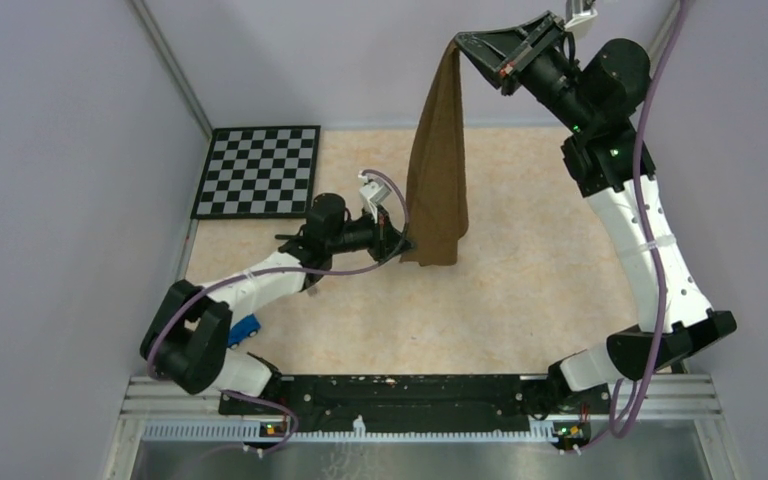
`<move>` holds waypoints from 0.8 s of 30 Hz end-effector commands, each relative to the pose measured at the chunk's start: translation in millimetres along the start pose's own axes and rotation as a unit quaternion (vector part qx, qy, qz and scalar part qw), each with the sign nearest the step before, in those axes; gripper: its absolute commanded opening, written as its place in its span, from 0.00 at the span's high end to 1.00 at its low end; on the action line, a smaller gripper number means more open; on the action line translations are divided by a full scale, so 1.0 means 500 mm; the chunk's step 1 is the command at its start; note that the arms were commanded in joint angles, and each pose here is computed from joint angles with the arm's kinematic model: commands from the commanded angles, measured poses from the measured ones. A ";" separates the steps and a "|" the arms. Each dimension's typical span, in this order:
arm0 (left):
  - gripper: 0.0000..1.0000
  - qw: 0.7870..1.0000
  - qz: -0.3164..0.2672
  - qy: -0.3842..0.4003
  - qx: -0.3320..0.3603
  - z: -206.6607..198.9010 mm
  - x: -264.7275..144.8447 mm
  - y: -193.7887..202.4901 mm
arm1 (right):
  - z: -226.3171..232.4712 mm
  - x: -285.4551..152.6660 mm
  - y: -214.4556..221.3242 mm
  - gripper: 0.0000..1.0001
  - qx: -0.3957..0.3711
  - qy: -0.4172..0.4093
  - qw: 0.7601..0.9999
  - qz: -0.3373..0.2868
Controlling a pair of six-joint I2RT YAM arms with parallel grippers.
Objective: Fold the napkin into a case and place the utensils inside
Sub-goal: Flatten out the crumpled napkin at the center of the board.
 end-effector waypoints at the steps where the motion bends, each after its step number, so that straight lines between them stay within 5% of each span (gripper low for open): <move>1: 1.00 0.994 -0.020 -0.097 0.044 -0.025 -0.058 -0.123 | 0.114 -0.093 -0.035 1.00 -0.101 -0.026 0.991 -0.083; 8: 1.00 0.970 -0.080 -0.186 0.135 -0.161 -0.251 -0.320 | 0.193 -0.253 -0.040 1.00 -0.231 -0.031 0.956 -0.176; 15: 1.00 0.955 -0.151 -0.145 0.209 -0.264 -0.337 -0.455 | 0.285 -0.382 -0.003 1.00 -0.288 -0.079 0.931 -0.208; 20: 1.00 0.941 -0.149 -0.256 0.163 -0.163 -0.306 -0.503 | 0.152 -0.409 -0.082 1.00 -0.280 0.055 0.910 -0.300; 24: 1.00 0.916 -0.064 -0.379 0.111 -0.011 -0.248 -0.467 | -0.052 -0.444 -0.180 1.00 -0.286 0.221 0.840 -0.405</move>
Point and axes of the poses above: each gripper's point midway between its finger pads, its own x axis out along the fingers, its own z axis along the line the jaws close on, y = z × x, the point moved 1 cm from there along -x, back along the fingers, and after that the axes turned 15 degrees about x, right-handed, at the moved point
